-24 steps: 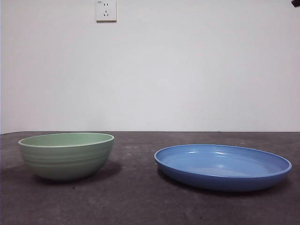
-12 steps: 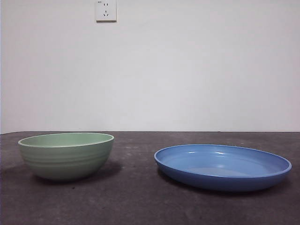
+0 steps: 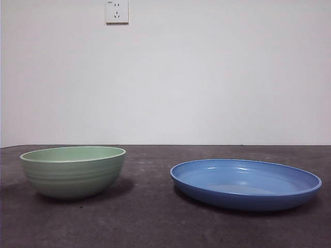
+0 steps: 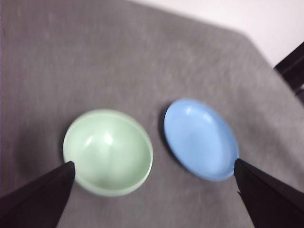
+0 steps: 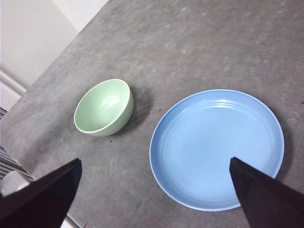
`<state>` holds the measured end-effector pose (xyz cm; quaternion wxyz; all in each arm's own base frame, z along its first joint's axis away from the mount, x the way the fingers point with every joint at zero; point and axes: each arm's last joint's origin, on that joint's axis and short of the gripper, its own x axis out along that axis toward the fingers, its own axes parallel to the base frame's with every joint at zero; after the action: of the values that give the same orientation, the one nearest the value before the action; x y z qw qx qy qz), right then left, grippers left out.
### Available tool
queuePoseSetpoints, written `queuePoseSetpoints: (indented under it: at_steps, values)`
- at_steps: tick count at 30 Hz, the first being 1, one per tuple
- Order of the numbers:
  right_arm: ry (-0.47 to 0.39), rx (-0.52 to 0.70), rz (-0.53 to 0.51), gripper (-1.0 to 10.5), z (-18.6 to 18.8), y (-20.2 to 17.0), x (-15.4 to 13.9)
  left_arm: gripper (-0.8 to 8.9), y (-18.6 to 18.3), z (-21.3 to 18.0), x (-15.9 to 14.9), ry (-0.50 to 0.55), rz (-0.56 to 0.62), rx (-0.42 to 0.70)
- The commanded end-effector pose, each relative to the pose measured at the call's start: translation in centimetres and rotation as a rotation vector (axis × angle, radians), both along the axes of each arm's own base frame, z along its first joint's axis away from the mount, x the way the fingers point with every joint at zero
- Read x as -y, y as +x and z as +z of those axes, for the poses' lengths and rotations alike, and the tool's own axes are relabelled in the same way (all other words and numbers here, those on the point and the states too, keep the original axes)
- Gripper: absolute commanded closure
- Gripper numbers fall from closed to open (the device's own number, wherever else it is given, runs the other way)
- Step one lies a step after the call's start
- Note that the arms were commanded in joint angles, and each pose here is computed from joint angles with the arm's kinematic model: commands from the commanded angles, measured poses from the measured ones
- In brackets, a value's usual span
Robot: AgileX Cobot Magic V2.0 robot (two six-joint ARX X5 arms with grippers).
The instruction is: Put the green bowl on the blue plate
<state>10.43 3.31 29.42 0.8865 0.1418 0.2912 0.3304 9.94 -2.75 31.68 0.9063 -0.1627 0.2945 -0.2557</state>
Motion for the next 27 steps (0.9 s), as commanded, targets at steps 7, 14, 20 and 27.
queuePoseSetpoints:
  at_steps: [7, 14, 20, 27]
  values:
    - [0.001, 0.027, 0.009, 4.5, 0.6, 0.0, -0.1, 1.24, 4.4, -2.3, 0.7, 0.064, -0.021, -0.244]
    - [0.001, 0.027, 0.009, 4.5, 0.6, 0.0, -0.1, 1.24, 9.1, -5.4, 1.4, 0.096, -0.033, -0.39]
    - [0.001, 0.027, 0.009, 4.5, 0.6, 0.0, -0.1, 1.25, 12.2, -7.9, 1.8, 0.11, -0.039, -0.446]
    - [0.001, 0.027, 0.009, 4.5, 0.6, 0.0, -0.1, 1.26, 14.9, -10.3, 2.2, 0.121, -0.032, -0.475]
